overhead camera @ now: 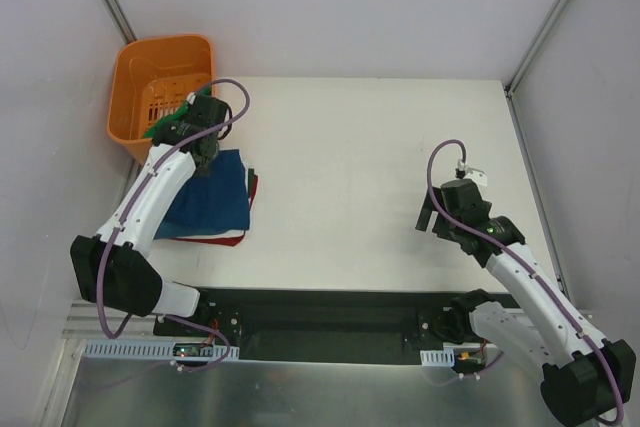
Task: Fold and stack the t-shirts
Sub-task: Put the neatly folded tshirt into the corner of the board with the left arm
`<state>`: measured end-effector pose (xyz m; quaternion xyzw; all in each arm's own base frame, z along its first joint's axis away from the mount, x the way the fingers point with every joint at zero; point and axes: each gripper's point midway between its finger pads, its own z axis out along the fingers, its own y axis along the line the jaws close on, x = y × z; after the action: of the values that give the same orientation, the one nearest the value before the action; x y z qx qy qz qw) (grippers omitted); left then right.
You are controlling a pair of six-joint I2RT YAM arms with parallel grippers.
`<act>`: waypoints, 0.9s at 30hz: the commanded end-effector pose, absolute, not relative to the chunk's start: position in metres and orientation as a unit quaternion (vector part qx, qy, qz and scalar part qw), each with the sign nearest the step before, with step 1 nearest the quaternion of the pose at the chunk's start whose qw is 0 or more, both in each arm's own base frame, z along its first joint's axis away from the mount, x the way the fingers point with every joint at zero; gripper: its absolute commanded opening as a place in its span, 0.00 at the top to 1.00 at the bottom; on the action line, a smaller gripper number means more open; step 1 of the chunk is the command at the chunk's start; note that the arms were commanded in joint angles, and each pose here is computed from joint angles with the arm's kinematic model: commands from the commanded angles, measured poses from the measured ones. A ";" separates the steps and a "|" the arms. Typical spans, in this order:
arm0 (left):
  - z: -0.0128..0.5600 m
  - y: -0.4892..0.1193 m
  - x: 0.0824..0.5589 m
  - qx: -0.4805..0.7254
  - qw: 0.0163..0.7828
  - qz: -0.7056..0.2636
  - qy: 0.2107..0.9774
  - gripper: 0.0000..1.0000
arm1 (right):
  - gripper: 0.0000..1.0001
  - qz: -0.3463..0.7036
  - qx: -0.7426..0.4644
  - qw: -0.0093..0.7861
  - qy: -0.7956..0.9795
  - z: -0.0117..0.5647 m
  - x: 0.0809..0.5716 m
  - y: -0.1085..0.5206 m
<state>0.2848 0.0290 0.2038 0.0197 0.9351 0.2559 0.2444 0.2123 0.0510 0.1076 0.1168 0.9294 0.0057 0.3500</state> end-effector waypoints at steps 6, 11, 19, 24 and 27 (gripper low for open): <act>0.189 0.065 0.316 -0.009 0.229 0.299 0.926 0.94 | 0.03 0.018 0.120 0.359 0.925 0.110 0.215 0.054; 0.188 0.067 0.314 -0.022 0.224 0.300 0.927 0.01 | 0.03 0.017 0.119 0.358 0.926 0.110 0.215 0.053; 0.222 0.037 0.307 -0.094 0.290 0.193 0.933 0.01 | 0.03 0.020 0.125 0.363 0.923 0.111 0.217 0.054; 0.234 -0.024 0.303 -0.133 0.347 0.030 0.928 0.01 | 0.04 0.020 0.124 0.367 0.922 0.112 0.218 0.054; 0.230 -0.066 0.292 -0.105 0.384 -0.023 0.917 0.01 | 0.03 0.031 0.123 0.377 0.918 0.114 0.220 0.056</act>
<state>0.3058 -0.0038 0.2246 -0.1069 0.9301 0.0980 0.3374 0.2129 0.0535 0.1071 0.1161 0.9290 0.0132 0.3513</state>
